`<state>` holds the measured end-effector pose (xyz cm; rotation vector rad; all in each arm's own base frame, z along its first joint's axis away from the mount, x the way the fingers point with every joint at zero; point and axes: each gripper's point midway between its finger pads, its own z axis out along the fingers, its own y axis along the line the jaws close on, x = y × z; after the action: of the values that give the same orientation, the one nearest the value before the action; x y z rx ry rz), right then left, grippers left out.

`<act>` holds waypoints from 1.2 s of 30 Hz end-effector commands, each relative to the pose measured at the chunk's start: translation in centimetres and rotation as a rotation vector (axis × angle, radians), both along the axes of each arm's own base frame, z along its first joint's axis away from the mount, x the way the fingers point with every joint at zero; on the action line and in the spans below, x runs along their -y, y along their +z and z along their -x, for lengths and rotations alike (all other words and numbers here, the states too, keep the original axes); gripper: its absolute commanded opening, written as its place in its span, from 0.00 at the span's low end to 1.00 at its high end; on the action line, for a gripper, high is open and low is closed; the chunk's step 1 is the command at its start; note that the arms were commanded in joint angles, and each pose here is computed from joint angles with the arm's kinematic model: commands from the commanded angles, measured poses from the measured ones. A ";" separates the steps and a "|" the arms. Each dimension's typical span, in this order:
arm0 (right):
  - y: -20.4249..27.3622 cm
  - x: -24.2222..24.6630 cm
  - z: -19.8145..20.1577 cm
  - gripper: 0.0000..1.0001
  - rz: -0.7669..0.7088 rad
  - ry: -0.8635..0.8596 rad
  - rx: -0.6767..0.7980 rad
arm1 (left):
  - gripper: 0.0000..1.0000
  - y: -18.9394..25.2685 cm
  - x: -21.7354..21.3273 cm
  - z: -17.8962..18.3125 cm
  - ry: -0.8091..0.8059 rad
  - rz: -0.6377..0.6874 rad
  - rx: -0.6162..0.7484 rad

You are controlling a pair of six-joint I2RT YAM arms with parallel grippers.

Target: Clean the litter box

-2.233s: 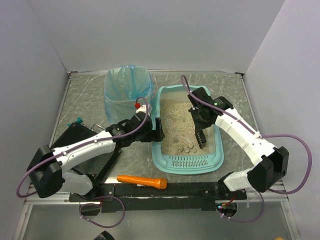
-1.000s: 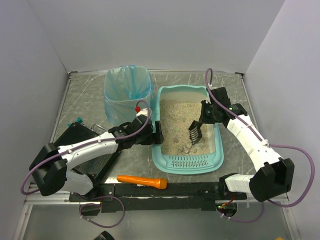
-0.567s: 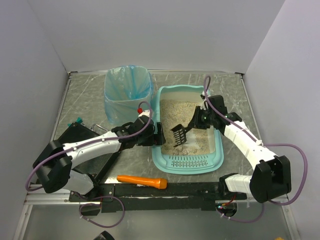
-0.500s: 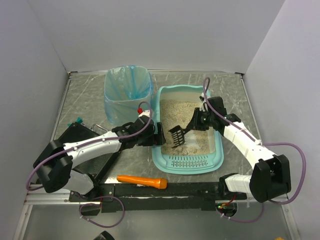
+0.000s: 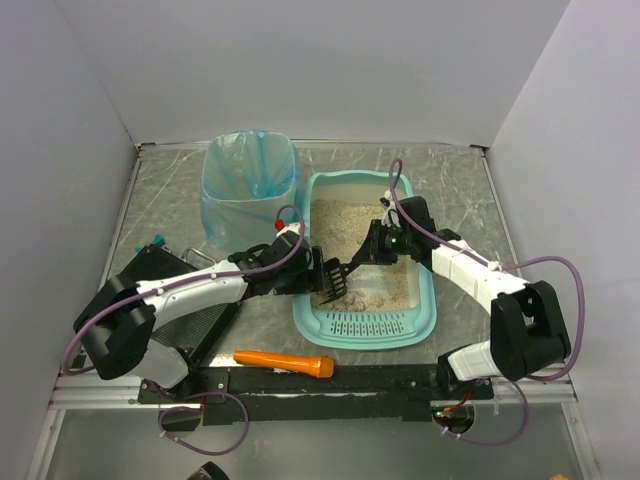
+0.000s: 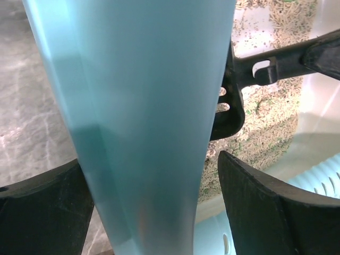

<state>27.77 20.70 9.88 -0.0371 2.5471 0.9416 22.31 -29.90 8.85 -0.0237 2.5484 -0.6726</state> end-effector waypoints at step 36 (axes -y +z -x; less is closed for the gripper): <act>7.9 4.9 1.9 0.00 -0.357 -0.426 0.185 | 0.99 8.0 0.2 0.1 0.090 0.260 0.120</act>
<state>24.91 16.36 15.50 0.4404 2.1859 1.1133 21.39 -28.55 12.53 -0.1621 2.4614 -0.7719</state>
